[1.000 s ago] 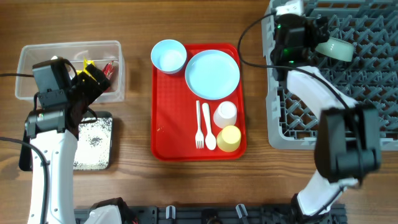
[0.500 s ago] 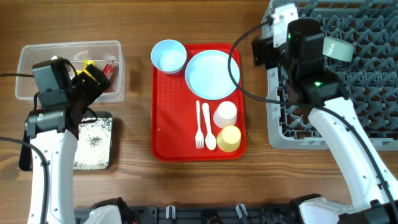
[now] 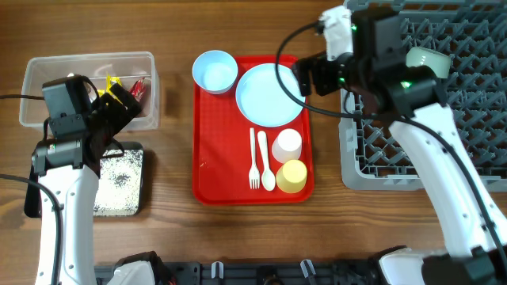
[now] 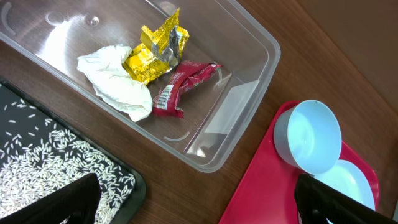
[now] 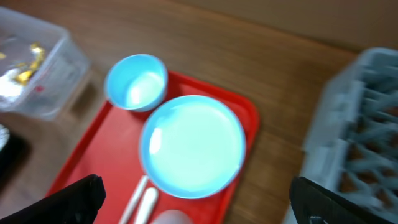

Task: Sort waste into correct bins and load items into the dishwasher rack
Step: 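Move the right gripper to the light-blue bowl on the red tray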

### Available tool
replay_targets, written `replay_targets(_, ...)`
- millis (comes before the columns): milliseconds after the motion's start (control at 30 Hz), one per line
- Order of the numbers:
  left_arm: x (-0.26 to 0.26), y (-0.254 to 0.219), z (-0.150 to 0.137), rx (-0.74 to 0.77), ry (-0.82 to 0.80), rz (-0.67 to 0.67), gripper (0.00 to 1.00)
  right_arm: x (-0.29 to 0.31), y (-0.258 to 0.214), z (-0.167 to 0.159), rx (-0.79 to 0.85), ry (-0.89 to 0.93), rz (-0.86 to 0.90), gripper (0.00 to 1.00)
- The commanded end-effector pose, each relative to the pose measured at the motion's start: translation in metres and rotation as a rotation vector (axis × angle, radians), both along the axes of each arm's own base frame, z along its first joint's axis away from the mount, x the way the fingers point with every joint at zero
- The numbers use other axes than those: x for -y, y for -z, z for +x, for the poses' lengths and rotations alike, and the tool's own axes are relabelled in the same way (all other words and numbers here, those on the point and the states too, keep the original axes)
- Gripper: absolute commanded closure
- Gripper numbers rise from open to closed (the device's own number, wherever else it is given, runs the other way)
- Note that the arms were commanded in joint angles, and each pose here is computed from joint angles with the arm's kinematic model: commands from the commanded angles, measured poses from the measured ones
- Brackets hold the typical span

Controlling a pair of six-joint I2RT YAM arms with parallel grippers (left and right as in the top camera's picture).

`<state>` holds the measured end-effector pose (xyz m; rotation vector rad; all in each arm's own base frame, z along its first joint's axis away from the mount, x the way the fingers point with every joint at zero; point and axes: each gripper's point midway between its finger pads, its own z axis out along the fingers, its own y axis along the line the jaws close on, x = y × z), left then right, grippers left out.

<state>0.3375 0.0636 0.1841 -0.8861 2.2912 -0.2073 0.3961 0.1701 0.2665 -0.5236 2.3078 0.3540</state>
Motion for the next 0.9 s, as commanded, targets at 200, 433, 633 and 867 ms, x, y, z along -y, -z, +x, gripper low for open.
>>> replay_targets(200,-0.005,-0.005,0.002,0.008,-0.016,0.016,0.00,-0.110,0.051,0.024,-0.124,-0.195,0.080,0.00)
replay_targets(433,-0.005,-0.004,0.002,0.004,-0.016,0.015,0.00,-0.174,0.103,0.057,-0.265,-0.248,0.195,0.00)
replay_targets(633,-0.010,0.002,-0.007,-0.040,-0.038,0.035,0.00,-0.205,0.087,0.044,-0.280,-0.415,0.353,0.00)
replay_targets(867,-0.016,0.006,-0.015,-0.077,-0.063,0.061,0.00,-0.189,0.126,0.080,-0.160,-0.167,0.115,0.13)
